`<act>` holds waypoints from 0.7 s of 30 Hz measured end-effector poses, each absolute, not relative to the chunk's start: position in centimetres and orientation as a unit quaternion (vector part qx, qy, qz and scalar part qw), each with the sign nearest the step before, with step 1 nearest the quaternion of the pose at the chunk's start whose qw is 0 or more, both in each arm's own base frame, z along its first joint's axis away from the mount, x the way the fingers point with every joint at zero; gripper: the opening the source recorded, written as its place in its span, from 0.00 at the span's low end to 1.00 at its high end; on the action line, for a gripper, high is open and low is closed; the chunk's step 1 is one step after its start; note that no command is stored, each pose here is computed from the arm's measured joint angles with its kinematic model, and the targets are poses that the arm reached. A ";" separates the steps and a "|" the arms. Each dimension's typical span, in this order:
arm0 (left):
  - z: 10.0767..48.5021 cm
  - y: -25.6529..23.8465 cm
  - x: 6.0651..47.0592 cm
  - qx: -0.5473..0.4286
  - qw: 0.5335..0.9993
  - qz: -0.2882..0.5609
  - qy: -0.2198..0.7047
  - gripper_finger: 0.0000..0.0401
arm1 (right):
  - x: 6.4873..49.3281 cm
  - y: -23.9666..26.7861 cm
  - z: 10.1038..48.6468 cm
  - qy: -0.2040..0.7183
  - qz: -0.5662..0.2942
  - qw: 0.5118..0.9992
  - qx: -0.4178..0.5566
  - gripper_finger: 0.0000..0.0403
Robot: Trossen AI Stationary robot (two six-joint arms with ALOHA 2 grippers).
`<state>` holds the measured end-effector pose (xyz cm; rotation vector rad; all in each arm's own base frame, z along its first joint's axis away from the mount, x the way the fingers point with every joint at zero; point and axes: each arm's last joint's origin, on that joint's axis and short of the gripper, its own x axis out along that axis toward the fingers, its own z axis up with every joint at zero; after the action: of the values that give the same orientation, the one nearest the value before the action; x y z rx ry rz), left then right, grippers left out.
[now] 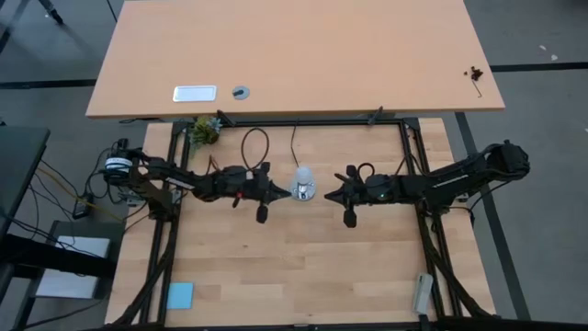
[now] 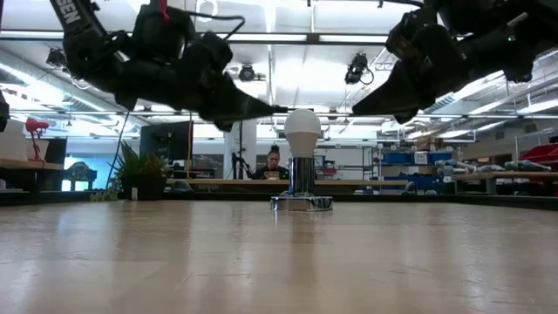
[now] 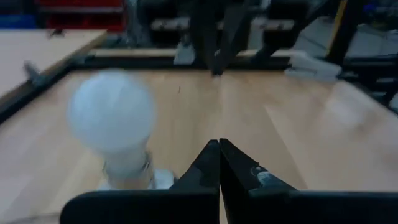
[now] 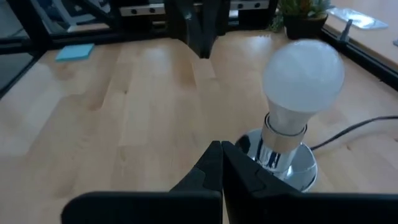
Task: Screw lightbulb
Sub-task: Remove the white lightbulb from the silver lamp
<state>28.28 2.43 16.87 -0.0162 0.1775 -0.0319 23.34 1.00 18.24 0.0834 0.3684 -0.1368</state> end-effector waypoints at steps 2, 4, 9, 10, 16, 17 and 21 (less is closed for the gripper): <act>16.3 2.5 27.9 -0.013 0.994 -0.005 0.104 0.01 | 23.3 1.0 18.1 0.190 -0.068 0.979 0.041 0.02; 15.8 2.5 27.7 -0.014 0.992 0.005 0.123 0.01 | 23.2 1.0 17.9 0.202 -0.070 0.976 0.044 0.02; 15.0 2.7 27.4 -0.024 0.986 0.048 0.155 0.01 | 22.7 0.6 16.9 0.254 -0.089 0.960 0.074 0.02; 15.0 2.8 27.3 -0.027 0.985 0.054 0.159 0.01 | 22.6 0.5 16.7 0.265 -0.096 0.956 0.083 0.02; 14.4 2.9 27.6 -0.034 0.983 0.071 0.168 0.01 | 22.5 -0.2 16.5 0.279 -0.118 0.947 0.107 0.03; 14.4 2.9 27.8 -0.034 0.982 0.071 0.170 0.01 | 22.6 -0.3 16.8 0.279 -0.120 0.947 0.108 0.03; 13.8 3.1 28.8 -0.029 0.981 0.074 0.179 0.01 | 23.6 -0.7 18.6 0.277 -0.127 0.946 0.106 0.04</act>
<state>28.83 3.12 13.80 -0.0585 0.3600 0.1480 23.63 -0.65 18.61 0.2150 0.5648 -0.2586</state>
